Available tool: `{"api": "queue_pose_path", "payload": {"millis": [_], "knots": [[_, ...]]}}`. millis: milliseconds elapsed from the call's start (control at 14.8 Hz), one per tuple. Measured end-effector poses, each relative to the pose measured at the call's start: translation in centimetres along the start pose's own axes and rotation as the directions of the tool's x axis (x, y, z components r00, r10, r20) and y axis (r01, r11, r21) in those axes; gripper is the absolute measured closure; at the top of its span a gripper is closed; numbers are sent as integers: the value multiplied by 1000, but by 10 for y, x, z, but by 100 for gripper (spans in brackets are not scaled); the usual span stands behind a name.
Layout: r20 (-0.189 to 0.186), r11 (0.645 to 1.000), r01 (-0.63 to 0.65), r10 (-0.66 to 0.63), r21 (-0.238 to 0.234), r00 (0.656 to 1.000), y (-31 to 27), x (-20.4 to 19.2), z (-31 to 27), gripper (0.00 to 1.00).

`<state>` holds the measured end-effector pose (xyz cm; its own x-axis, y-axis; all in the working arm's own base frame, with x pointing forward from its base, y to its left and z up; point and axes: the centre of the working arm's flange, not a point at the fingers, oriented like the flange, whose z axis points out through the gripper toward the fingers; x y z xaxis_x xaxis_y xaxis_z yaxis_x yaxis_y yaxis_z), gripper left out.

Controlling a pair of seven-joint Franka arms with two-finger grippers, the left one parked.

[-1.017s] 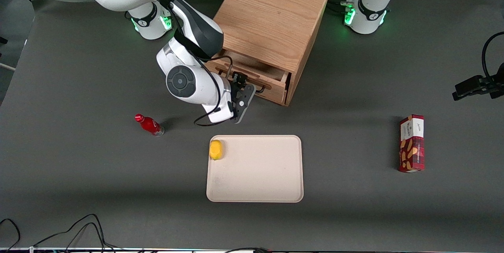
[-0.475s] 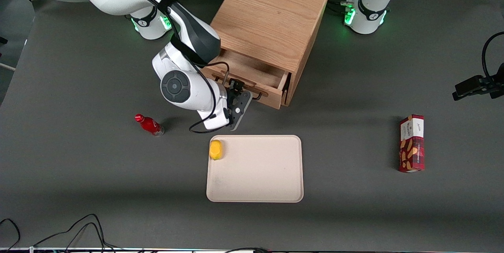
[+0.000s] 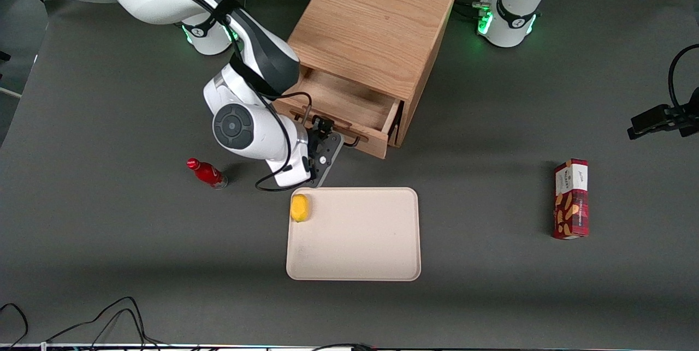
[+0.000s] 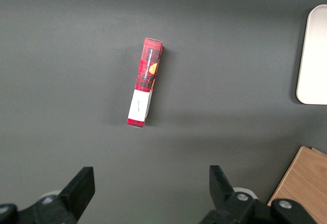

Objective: Open upper drawer
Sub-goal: 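Keep pulling the upper drawer further out with the right gripper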

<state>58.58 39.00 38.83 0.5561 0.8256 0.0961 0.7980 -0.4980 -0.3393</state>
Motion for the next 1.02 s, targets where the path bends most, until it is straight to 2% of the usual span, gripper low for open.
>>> {"api": "queue_pose_path", "payload": {"millis": [271, 678, 1017], "knots": [[-1, 1000, 11, -11, 2, 1000, 8, -3, -14, 0], [11, 1000, 2, -2, 20, 1000, 17, -3, 0, 0], [-3, 1000, -3, 3, 21, 1000, 26, 2, -1, 0]]}}
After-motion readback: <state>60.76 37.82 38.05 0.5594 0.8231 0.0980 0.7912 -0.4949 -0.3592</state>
